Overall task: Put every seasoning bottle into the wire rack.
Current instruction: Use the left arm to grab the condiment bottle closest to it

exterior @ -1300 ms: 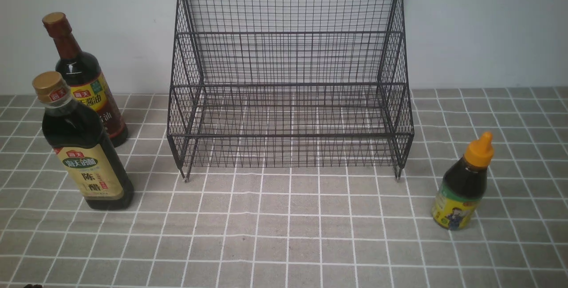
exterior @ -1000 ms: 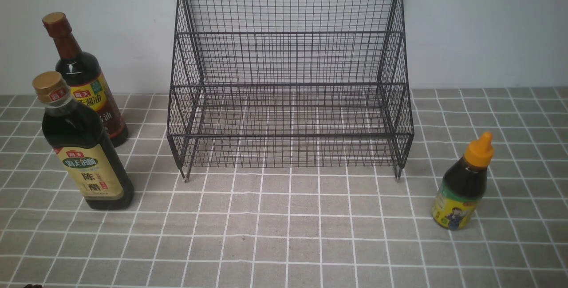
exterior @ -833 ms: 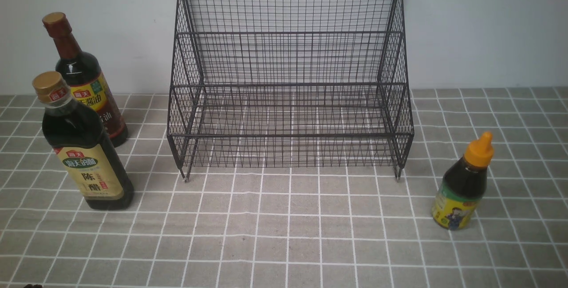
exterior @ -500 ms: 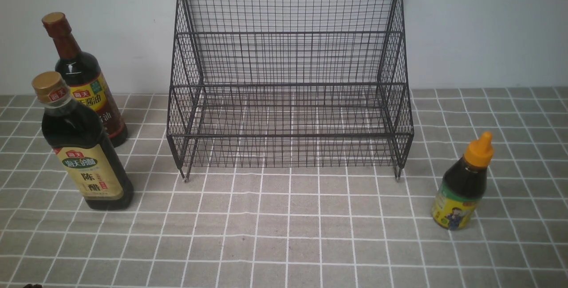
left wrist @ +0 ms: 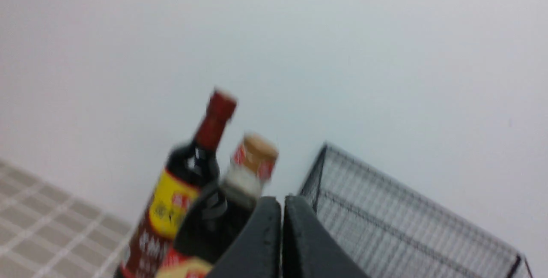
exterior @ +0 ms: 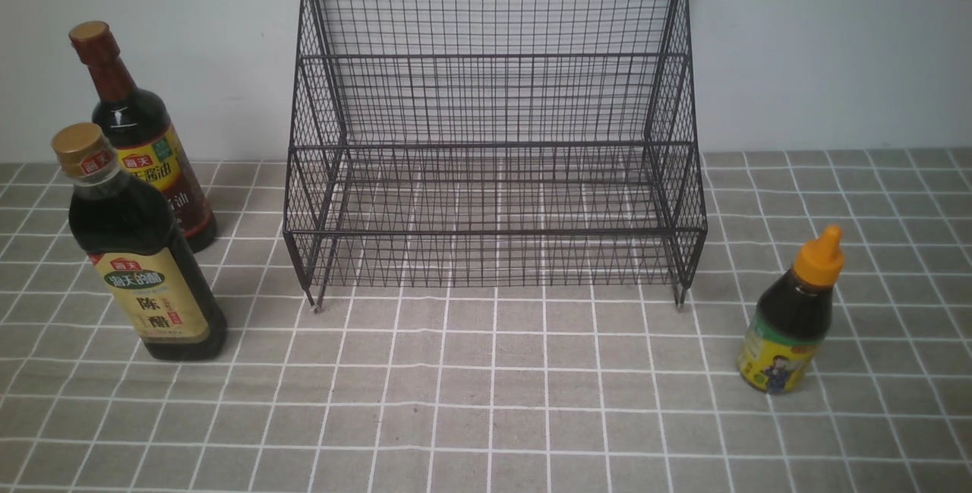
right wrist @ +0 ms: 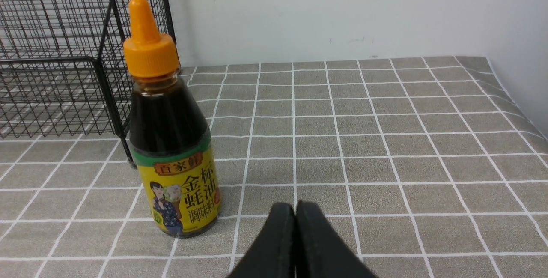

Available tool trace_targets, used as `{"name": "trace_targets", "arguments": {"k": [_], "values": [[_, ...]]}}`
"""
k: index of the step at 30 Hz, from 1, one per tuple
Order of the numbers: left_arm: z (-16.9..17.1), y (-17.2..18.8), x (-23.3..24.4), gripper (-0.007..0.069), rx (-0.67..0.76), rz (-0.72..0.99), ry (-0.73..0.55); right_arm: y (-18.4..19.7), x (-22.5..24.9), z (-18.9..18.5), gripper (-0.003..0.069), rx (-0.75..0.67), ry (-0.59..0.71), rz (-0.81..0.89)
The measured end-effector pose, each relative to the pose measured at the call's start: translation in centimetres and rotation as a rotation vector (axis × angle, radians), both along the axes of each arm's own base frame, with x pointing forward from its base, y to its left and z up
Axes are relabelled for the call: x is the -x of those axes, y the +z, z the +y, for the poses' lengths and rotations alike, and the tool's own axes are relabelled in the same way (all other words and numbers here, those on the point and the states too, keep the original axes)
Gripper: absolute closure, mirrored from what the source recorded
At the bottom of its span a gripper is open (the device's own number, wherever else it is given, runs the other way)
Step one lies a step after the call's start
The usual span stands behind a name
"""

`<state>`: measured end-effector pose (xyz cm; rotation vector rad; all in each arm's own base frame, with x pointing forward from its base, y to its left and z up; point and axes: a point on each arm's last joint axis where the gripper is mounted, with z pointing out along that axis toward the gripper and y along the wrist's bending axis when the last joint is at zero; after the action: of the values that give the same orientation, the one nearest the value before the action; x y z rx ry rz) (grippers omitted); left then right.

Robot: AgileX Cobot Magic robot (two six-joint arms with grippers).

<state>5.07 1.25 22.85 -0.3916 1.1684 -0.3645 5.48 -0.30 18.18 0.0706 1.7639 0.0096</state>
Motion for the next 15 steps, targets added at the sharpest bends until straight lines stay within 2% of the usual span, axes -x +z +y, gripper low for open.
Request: {"name": "trace_targets", "arguments": {"k": [2, 4, 7, 12, 15], "values": [[0.0, 0.4, 0.1, 0.0632, -0.026, -0.029, 0.03, 0.0, 0.0, 0.0, 0.0671, 0.0, 0.0, 0.0], [-0.3, 1.8, 0.1, 0.0632, -0.115, -0.029, 0.029, 0.0, 0.0, 0.0, 0.0671, 0.0, 0.0, 0.0], [-1.0, 4.0, -1.2, 0.0632, -0.287, 0.115, -0.01, 0.0, 0.0, 0.0, 0.0671, 0.0, 0.0, 0.0], [-1.6, 5.5, -3.9, 0.0625, -0.411, 0.326, -0.068, 0.0, 0.0, 0.0, 0.0671, 0.0, 0.0, 0.0], [-1.8, 6.4, -6.0, 0.0591, -0.451, 0.425, -0.092, 0.0, 0.0, 0.0, 0.0671, 0.0, 0.0, 0.0]]}}
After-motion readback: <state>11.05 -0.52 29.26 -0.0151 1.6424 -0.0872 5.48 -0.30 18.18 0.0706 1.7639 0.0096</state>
